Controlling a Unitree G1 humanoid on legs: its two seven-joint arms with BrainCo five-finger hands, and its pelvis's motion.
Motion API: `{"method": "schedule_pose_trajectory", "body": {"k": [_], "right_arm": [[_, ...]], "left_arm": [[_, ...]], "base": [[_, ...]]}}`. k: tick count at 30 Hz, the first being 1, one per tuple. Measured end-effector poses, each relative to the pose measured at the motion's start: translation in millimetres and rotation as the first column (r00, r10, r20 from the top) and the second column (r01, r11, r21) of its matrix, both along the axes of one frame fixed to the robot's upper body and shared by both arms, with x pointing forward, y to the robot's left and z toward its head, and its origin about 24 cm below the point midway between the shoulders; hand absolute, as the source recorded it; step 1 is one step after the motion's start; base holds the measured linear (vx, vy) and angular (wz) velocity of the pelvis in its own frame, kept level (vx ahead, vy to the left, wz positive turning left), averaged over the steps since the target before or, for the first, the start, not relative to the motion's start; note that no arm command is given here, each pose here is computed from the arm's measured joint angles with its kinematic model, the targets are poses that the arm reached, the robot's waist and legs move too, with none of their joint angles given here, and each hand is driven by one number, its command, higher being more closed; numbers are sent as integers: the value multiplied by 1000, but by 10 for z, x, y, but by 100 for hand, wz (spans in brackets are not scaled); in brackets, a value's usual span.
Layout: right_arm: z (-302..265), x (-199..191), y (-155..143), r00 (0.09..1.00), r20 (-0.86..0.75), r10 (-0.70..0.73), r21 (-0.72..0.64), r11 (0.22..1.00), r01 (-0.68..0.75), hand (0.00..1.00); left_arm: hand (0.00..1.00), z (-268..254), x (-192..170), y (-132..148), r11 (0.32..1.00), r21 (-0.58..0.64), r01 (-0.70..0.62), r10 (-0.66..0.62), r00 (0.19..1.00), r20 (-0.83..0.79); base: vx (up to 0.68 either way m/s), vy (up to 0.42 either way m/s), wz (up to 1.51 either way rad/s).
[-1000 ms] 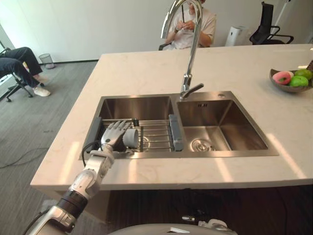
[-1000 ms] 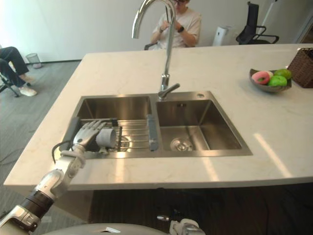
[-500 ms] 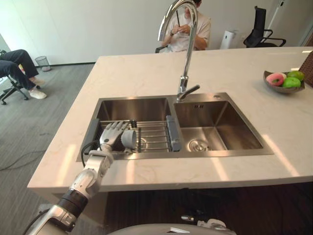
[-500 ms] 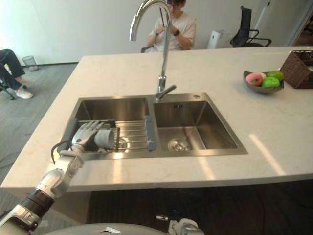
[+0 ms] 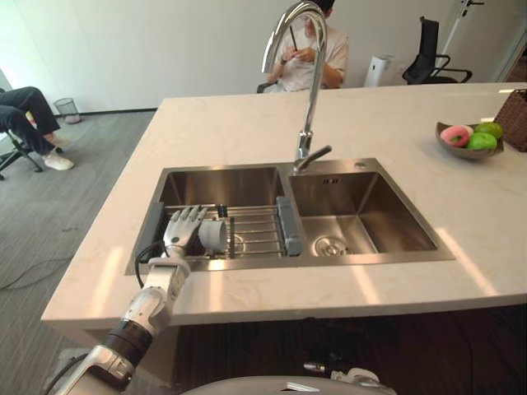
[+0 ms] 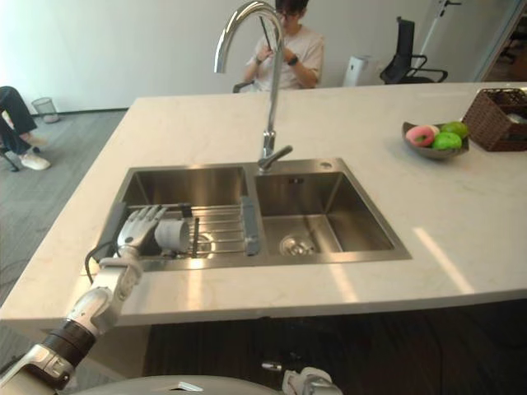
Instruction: Walk over to the sink, pick up the cup, carry it to the dishwasher, place the cup inside the dishwasher, then close the dishwasher door
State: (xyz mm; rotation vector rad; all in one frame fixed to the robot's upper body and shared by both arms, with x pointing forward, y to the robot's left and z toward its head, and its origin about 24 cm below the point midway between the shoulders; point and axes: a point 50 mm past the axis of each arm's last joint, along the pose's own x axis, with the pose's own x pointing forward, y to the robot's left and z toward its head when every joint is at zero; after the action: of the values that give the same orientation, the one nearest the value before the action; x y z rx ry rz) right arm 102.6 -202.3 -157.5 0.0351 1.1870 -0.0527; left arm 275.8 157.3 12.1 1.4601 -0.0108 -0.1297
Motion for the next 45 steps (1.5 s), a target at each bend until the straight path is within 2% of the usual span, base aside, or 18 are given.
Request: {"method": "schedule_pose_trajectory", "body": {"k": [21,25,33,45], "right_arm": [[-12,-69,-39,999,-45,0,-1,1000,0,0],[-31,-205,-105,996,-82,-30,1,1000,30,0],[-15,-195,-155,997,-74,-34,12,999,35,0],[-8,-217,-205,996,-84,-36,14,999,37,0]], "left_arm": [[0,-157,14,51,986,169,-4,29,989,-148],[0,-117,85,-13,977,207,43,-3,982,-190],[0,-15,199,-11,968,235,91,-29,966,-255],[0,-69,233,166,953,297,66,32,949,-313]], "base": [[-2,-4,-2],[2,-8,-4],[0,0,0],[-5,-20,-6]]}}
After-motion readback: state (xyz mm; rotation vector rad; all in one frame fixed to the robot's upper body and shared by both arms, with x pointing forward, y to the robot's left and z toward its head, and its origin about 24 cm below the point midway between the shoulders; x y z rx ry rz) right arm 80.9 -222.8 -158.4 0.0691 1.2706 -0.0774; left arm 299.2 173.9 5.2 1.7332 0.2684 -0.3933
